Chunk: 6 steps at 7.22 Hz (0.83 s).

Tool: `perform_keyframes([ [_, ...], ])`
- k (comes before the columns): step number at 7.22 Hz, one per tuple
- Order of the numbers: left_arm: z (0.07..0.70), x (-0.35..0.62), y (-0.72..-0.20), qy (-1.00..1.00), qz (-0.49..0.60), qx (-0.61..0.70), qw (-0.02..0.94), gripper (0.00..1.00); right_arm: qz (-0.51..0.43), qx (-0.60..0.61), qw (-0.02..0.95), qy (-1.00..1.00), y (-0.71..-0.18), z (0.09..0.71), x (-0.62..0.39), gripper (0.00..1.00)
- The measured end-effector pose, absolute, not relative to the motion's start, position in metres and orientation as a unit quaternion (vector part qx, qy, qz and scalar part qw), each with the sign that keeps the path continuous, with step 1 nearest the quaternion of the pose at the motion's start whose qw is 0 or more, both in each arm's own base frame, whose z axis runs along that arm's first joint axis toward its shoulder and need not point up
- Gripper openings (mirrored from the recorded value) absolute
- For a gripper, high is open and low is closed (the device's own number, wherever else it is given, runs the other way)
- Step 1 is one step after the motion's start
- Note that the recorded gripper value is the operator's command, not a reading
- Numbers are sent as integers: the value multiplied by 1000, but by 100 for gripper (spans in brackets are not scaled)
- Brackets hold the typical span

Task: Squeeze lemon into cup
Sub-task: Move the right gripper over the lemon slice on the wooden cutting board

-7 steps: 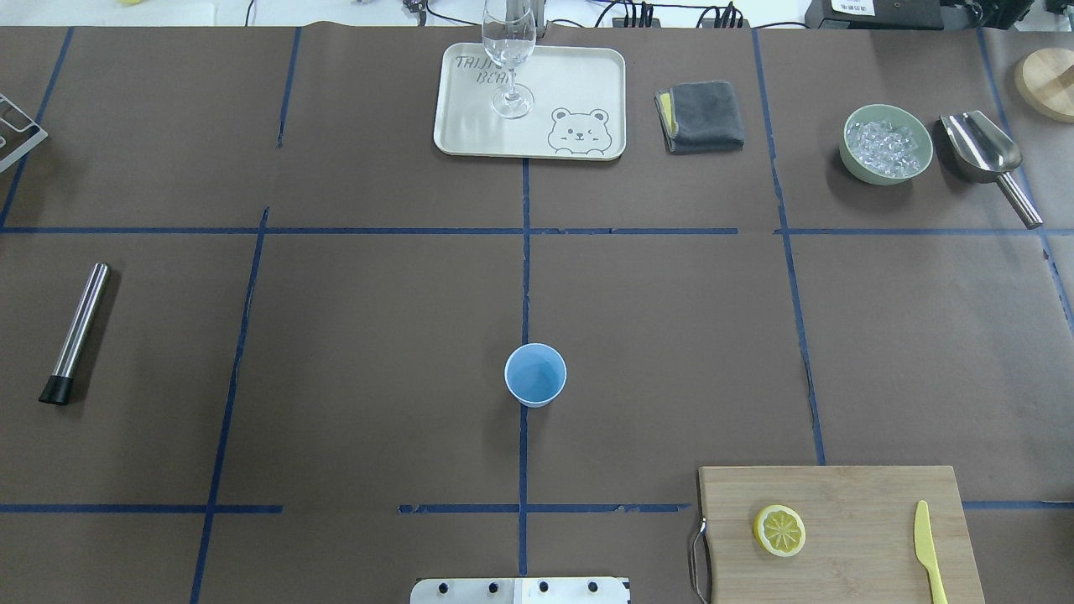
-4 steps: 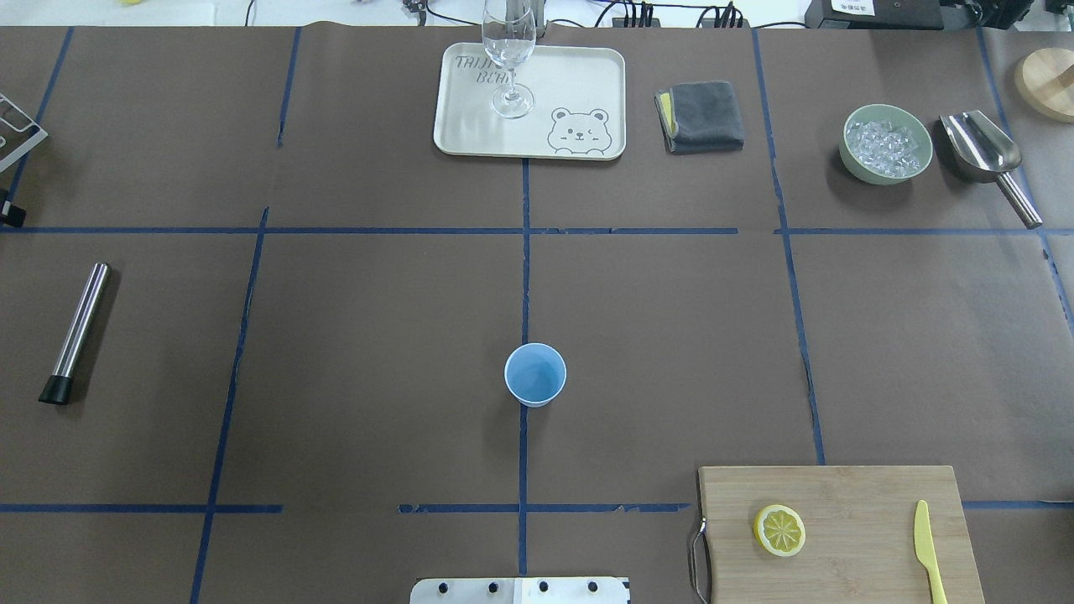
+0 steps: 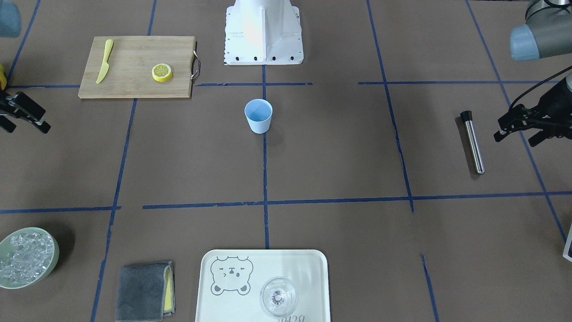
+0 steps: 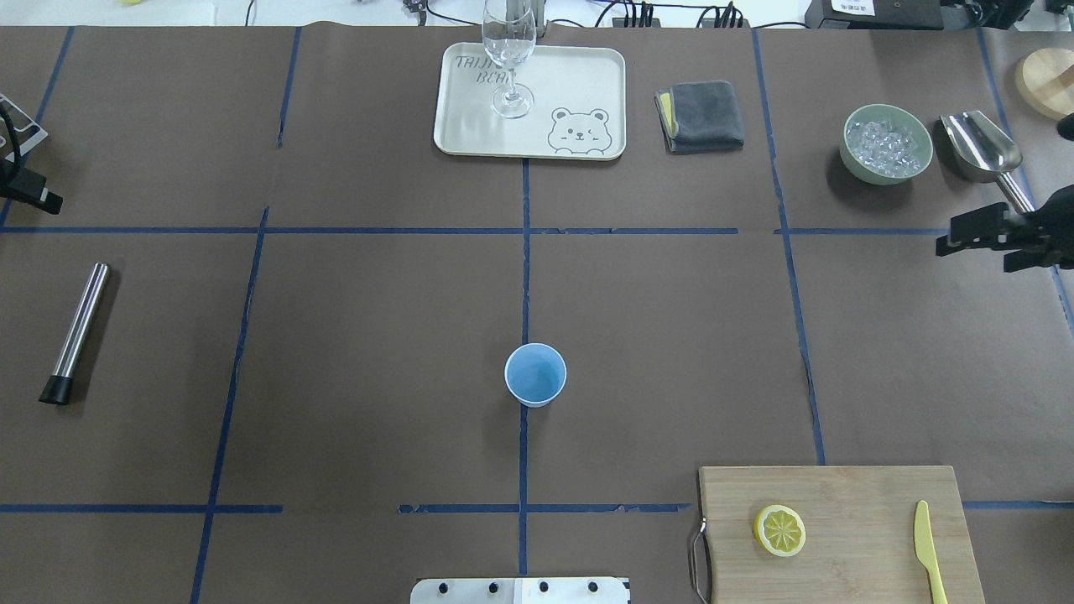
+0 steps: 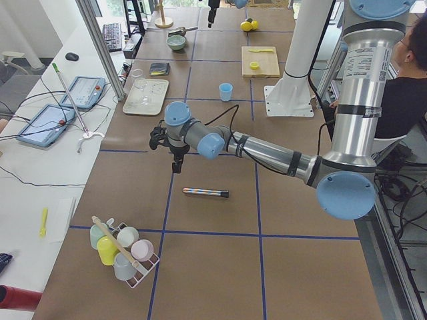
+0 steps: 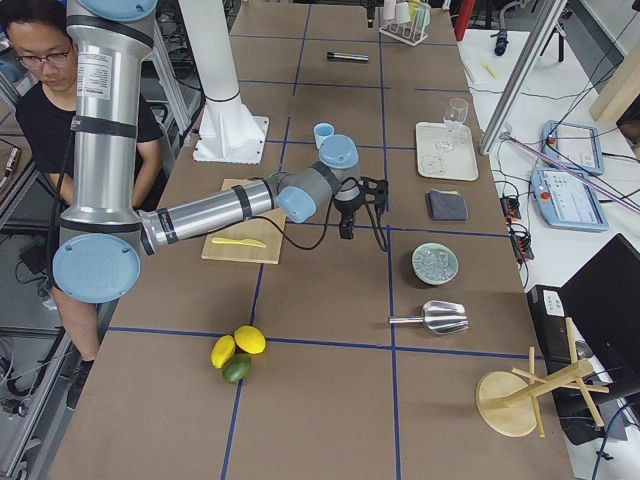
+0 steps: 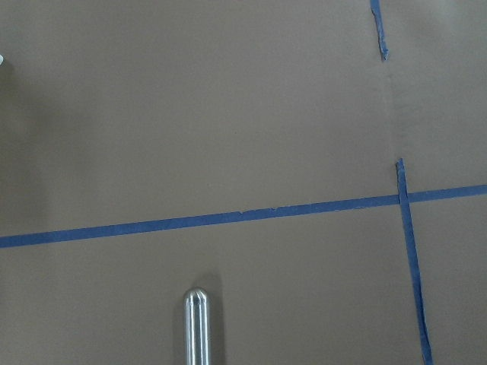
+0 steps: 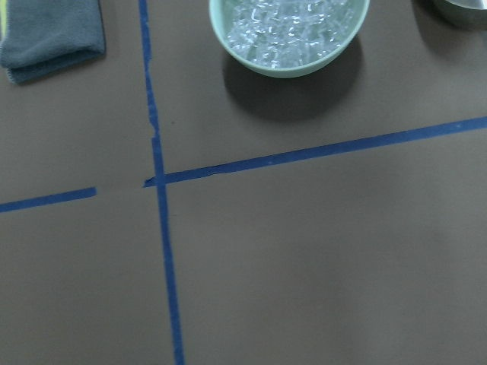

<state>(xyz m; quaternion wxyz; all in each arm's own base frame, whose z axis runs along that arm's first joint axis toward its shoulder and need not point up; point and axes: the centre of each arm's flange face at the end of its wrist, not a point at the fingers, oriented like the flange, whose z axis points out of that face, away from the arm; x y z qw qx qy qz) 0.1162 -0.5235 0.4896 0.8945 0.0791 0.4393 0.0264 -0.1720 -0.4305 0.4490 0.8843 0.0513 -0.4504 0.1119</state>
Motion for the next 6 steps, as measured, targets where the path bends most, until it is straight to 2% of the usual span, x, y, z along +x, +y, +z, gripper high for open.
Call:
perform_keyframes([
  [2, 491, 117, -524, 438, 28, 80, 895, 100, 97, 52, 877, -468, -391, 405, -231, 100],
  [6, 490, 114, -520, 438, 30, 84, 895, 100, 72, 73, 891, -442, -294, 386, -340, 100],
])
